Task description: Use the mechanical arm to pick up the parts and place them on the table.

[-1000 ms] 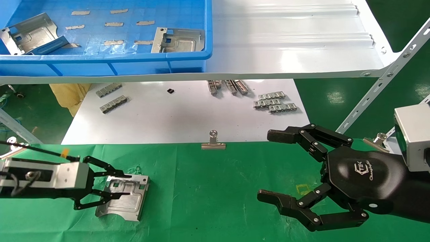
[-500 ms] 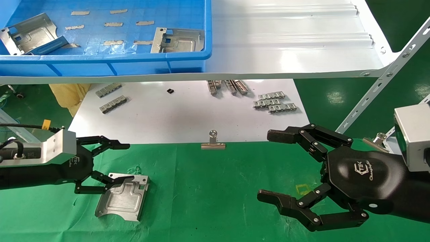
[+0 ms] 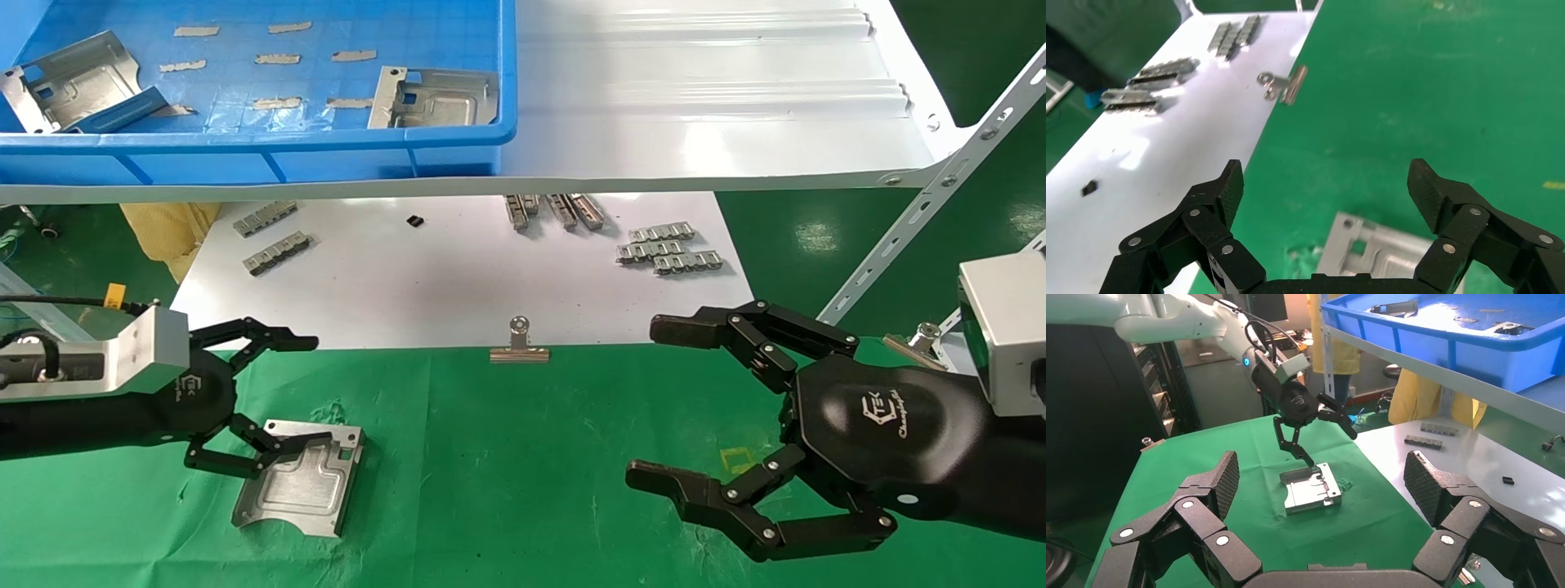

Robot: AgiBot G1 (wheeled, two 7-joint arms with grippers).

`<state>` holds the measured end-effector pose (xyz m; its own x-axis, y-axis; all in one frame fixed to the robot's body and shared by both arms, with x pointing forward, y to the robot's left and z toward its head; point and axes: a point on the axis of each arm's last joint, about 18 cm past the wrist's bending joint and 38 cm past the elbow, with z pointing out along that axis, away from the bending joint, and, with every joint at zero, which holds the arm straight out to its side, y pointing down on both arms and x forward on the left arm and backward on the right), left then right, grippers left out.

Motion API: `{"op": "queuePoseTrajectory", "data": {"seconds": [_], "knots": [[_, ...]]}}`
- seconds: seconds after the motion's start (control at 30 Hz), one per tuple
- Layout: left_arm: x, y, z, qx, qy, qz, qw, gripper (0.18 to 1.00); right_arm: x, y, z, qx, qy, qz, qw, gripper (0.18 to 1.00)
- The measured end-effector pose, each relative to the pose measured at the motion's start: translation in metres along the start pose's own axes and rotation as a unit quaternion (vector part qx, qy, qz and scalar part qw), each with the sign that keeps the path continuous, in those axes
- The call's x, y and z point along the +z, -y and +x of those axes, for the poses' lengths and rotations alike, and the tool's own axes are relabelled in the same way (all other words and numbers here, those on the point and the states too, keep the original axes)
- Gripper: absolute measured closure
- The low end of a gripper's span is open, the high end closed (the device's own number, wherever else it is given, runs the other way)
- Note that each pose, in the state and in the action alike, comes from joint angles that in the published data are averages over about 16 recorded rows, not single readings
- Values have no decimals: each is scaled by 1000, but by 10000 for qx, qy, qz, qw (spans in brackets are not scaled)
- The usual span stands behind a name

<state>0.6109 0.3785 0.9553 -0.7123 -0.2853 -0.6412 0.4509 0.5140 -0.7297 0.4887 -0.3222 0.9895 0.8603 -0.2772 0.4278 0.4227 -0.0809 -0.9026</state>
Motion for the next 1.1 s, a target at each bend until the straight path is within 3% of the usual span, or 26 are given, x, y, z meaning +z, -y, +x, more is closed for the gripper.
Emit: {"op": "queuePoseTrajectory", "data": {"seconds": [0.4,1.1], "knots": [[7,23,13,-236,-68,566,9981,185,0,0,0,0,0,0,10000,178],[1,72,45,-589,-344,1417,9876,183,0,0,0,0,0,0,10000,178]]}}
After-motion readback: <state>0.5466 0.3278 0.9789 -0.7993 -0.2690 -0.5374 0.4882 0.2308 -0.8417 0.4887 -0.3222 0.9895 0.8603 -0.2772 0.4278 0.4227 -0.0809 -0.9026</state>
